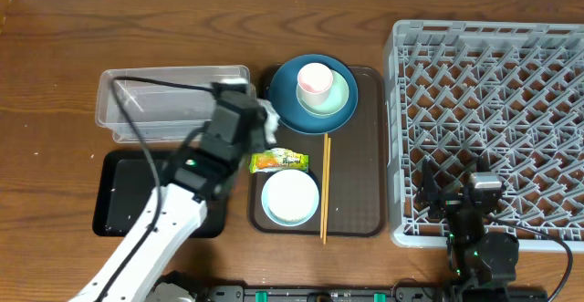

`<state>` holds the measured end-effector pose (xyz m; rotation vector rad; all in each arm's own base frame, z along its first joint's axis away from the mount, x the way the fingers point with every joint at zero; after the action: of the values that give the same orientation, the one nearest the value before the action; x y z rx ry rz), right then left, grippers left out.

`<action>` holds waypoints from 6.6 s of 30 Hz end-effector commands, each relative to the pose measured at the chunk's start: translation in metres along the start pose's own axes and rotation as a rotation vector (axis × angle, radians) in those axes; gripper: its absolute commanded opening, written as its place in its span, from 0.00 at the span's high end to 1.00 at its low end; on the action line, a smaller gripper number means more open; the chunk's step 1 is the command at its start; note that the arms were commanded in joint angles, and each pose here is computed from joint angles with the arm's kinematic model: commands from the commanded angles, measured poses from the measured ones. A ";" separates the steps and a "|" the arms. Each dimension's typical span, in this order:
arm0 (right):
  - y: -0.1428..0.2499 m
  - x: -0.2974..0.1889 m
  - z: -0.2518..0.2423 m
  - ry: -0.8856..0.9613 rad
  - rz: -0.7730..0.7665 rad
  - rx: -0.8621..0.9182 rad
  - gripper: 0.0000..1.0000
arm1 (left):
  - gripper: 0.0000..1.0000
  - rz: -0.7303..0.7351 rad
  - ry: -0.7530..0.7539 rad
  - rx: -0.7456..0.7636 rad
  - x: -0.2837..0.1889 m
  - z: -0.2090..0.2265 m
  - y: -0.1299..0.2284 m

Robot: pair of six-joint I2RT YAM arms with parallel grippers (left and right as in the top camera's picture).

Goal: Sort waste into correct bins and load items into the dishwasher rack

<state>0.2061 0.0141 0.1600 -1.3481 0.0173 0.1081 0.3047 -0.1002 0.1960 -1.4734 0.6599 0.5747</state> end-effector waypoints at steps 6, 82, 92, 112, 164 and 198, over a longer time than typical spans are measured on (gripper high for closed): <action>0.001 0.000 0.002 -0.008 0.002 -0.005 0.01 | 0.94 -0.062 -0.191 -0.139 0.023 0.066 -0.027; 0.001 0.000 0.002 -0.008 0.002 -0.005 0.01 | 0.78 0.569 0.175 0.107 0.035 -0.069 0.107; 0.001 0.000 0.002 -0.008 0.002 -0.005 0.01 | 0.50 0.395 -0.084 0.162 0.040 -0.036 0.078; 0.001 0.000 0.002 -0.008 0.002 -0.005 0.01 | 0.51 0.439 -0.167 0.188 0.065 -0.026 0.095; 0.001 0.000 0.002 -0.008 0.003 -0.005 0.01 | 0.52 0.291 0.126 0.262 0.009 -0.052 0.050; 0.001 0.000 0.002 -0.008 0.002 -0.005 0.01 | 0.29 0.512 0.520 1.322 0.057 -0.061 0.132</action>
<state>0.2061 0.0141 0.1601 -1.3481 0.0170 0.1078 0.2534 -0.1583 0.0713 -0.1734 1.4242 0.0600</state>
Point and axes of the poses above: each gripper's point midway between its finger pads, its own x axis out along the fingers, its own z axis along the line the jaws close on, y = z × x, the point moved 4 cm from there along -x, back along the fingers, and after that the axes turned 9 degrees about x, right-handed, at the moved point
